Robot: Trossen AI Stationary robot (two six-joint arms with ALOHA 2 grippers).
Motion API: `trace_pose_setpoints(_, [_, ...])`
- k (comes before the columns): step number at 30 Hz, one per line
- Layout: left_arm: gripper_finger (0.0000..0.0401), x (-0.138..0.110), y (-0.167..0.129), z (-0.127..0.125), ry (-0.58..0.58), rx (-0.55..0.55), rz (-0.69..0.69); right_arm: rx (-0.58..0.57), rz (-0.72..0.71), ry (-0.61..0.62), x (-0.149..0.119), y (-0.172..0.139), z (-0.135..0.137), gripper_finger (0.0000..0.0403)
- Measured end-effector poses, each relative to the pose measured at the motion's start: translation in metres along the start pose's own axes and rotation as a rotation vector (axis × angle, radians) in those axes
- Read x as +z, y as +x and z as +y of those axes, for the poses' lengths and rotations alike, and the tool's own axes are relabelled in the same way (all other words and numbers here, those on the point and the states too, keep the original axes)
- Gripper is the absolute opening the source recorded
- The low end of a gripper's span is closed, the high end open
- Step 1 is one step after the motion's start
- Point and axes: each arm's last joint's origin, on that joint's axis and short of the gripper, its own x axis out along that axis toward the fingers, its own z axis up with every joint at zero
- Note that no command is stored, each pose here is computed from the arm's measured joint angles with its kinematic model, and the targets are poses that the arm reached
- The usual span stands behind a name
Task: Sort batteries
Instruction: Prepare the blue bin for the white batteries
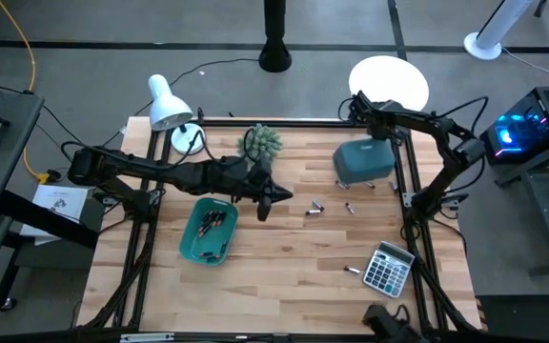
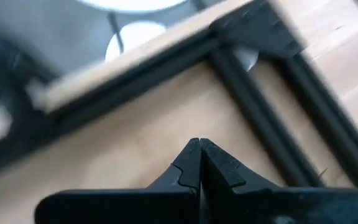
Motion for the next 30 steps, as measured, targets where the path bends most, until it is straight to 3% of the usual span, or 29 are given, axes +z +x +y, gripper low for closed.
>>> trace_pose_setpoints(5, [0.0, -0.005, -0.001, 0.01, 0.084, 0.055, 0.07, 0.103, 0.132, -0.157, -0.033, -0.016, 0.013, 0.0])
trace_pose_setpoints(10, [0.0, -0.013, -0.003, 0.021, 0.129, 0.13, 0.187, 0.206, 0.139, -0.279, -0.086, -0.046, 0.027, 0.0])
trace_pose_setpoints(15, [0.0, -0.021, -0.006, 0.026, 0.178, 0.176, 0.278, 0.32, 0.134, -0.331, -0.141, -0.079, 0.03, 0.0])
trace_pose_setpoints(20, [0.0, -0.023, -0.006, 0.025, 0.226, 0.172, 0.295, 0.388, 0.155, -0.328, -0.179, -0.103, 0.021, 0.0])
trace_pose_setpoints(25, [0.0, -0.024, 0.0, 0.026, 0.271, 0.174, 0.275, 0.419, 0.067, -0.286, -0.174, -0.144, -0.004, 0.0])
trace_pose_setpoints(30, [0.0, -0.035, 0.028, 0.032, 0.248, 0.154, 0.215, 0.147, -0.01, -0.271, -0.137, -0.147, -0.045, 0.0])
